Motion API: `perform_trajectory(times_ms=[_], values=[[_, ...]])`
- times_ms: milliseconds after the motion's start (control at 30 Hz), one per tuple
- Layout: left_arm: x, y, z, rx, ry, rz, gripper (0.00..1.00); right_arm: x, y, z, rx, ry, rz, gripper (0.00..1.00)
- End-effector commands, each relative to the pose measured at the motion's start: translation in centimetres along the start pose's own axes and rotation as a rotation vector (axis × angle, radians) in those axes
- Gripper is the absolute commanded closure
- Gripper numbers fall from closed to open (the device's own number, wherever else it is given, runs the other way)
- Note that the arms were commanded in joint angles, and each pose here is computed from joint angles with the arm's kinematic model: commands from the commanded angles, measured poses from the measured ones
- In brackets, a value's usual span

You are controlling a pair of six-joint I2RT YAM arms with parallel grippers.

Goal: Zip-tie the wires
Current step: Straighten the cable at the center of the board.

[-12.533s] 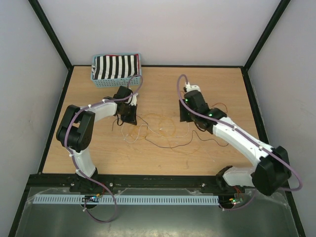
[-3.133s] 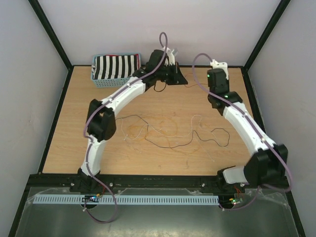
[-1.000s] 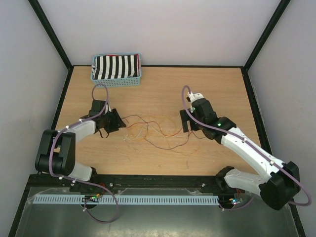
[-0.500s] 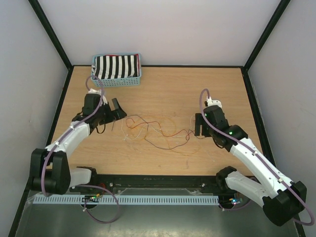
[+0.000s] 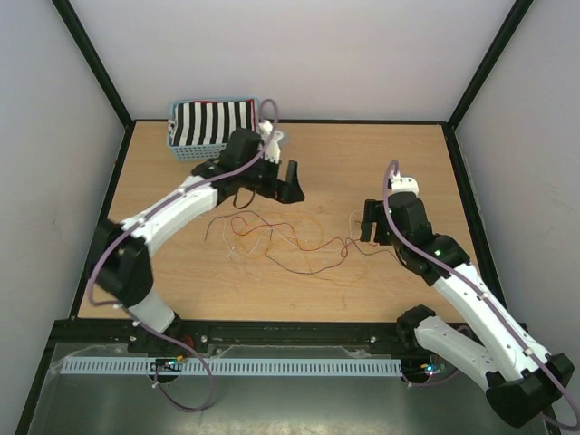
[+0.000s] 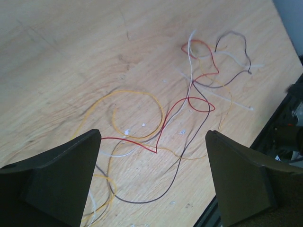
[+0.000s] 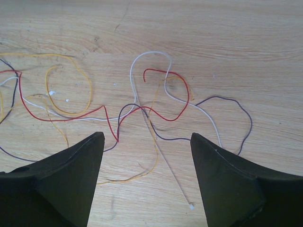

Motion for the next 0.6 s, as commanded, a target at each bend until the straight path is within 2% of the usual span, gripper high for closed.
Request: perform_trajectory(times_ms=[0, 67, 167, 367, 567], values=[[-2.1, -0.2, -3.3, -0.108, 0.182, 0.060, 0.08, 1.8, -0.5, 2.0, 0.000, -0.148, -0.016, 0.17], [-2.1, -0.8, -4.7, -0.154, 0.197, 0.033, 0.10, 2.1, -0.9, 2.8, -0.007, -0.201, -0.027, 0.17], [-1.7, -3.0, -6.2, -0.278, 0.190, -0.095, 0.10, 2.6, -1.7, 4.3, -0.024, -0.306, -0.067, 0.17], [-1.6, -6.9, -8.3, -0.607, 0.089, -0.351, 0.11, 3.8, -3.0, 7.5, -0.020, -0.523, -0.217, 0.17], [-3.3, -10.2, -11.1, -0.910, -0.008, -0.607, 0.09, 4.5, -4.3, 11.1, 0.015, -0.705, -0.391, 0.17]])
Point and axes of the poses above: each gripper's point midway between its finger pads, its own z axis back along the fingers, its own y axis along the line the jaws close on, x = y × z, the point moved 10 cm from there along z, back along the fingers, and after that the axes turned 10 degrees about -z, right-handed, at the moved point
